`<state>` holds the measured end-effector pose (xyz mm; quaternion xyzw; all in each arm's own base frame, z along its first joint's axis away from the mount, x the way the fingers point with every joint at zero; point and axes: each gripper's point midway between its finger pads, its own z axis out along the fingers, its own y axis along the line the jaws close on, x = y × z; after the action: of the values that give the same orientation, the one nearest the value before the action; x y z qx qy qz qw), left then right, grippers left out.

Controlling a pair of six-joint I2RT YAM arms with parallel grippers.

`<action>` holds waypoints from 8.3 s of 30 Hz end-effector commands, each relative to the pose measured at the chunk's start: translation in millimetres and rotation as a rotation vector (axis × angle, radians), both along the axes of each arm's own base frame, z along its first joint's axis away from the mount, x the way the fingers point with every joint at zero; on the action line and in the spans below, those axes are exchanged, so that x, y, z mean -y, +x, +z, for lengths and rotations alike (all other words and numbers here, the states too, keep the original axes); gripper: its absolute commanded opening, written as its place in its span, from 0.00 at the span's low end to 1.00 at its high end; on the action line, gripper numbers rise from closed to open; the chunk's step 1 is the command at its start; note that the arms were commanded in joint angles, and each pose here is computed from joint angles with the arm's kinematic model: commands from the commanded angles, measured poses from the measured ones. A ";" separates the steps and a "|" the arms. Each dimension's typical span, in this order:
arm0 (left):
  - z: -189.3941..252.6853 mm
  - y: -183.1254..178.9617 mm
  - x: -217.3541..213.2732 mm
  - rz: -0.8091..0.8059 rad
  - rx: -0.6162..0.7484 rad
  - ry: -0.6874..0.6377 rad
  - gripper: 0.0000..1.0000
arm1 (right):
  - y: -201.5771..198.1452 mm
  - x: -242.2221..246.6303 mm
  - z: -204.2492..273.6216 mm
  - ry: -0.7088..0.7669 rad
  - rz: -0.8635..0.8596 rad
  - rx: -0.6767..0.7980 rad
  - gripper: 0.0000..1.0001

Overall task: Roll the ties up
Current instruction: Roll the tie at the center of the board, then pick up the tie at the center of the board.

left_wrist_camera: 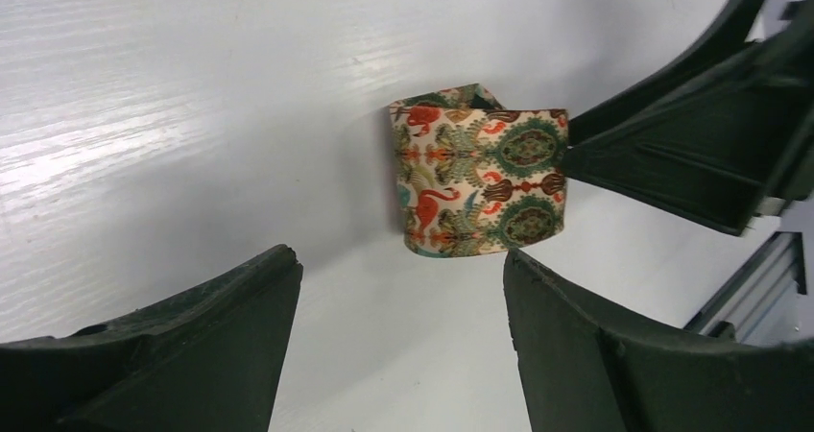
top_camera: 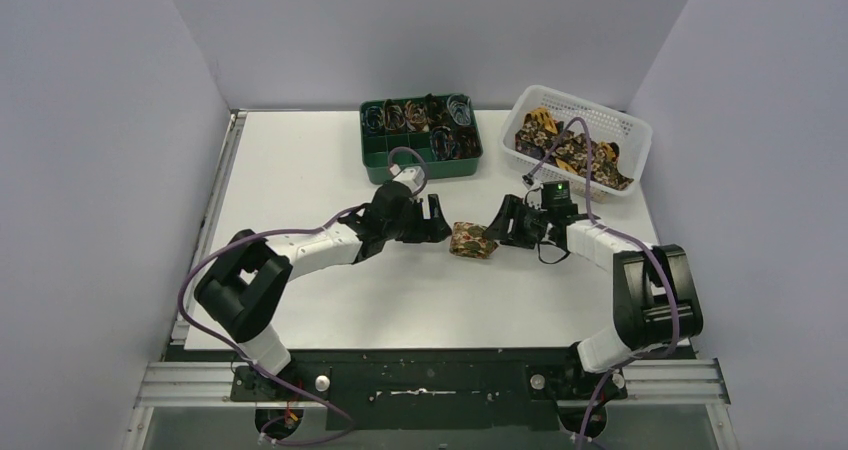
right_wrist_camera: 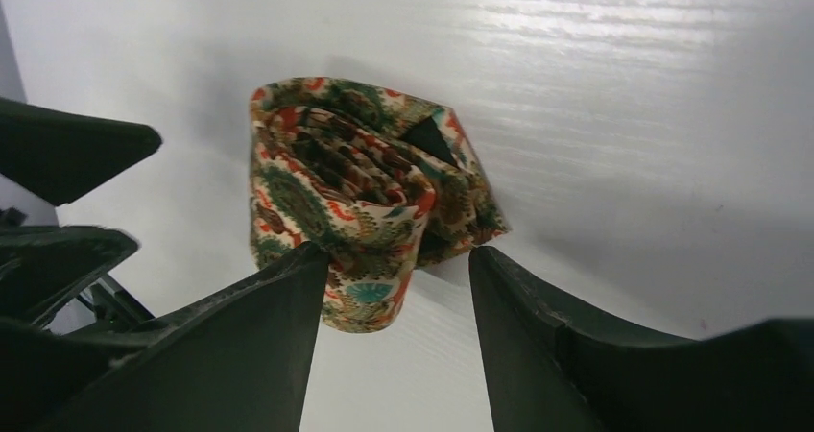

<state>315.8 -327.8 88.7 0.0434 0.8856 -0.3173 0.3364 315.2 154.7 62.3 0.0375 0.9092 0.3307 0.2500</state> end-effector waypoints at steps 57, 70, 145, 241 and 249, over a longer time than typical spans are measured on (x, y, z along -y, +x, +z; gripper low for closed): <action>-13.4 -4.4 -42.0 0.116 -0.079 -0.327 0.81 | -9.9 -69.6 -77.0 -0.102 0.141 -0.112 0.48; -40.7 0.0 -35.2 0.228 -0.146 -0.336 0.79 | -10.0 -60.1 -80.8 -0.106 0.121 -0.121 0.47; -32.8 -10.6 -13.8 0.006 -0.100 -0.530 0.73 | -16.9 -73.2 -79.7 0.119 0.033 -0.161 0.18; 23.7 -63.4 -12.0 -0.388 0.166 -0.330 0.00 | -9.3 -86.1 119.2 0.355 0.558 0.618 0.80; 57.1 -77.8 -15.0 -0.516 0.225 -0.274 0.00 | -46.9 -116.2 119.6 0.394 0.778 0.631 0.92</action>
<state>245.6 -310.8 116.8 0.1950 0.7749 -0.4956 0.3404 280.9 255.0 159.2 -0.2713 0.7184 0.5395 0.3452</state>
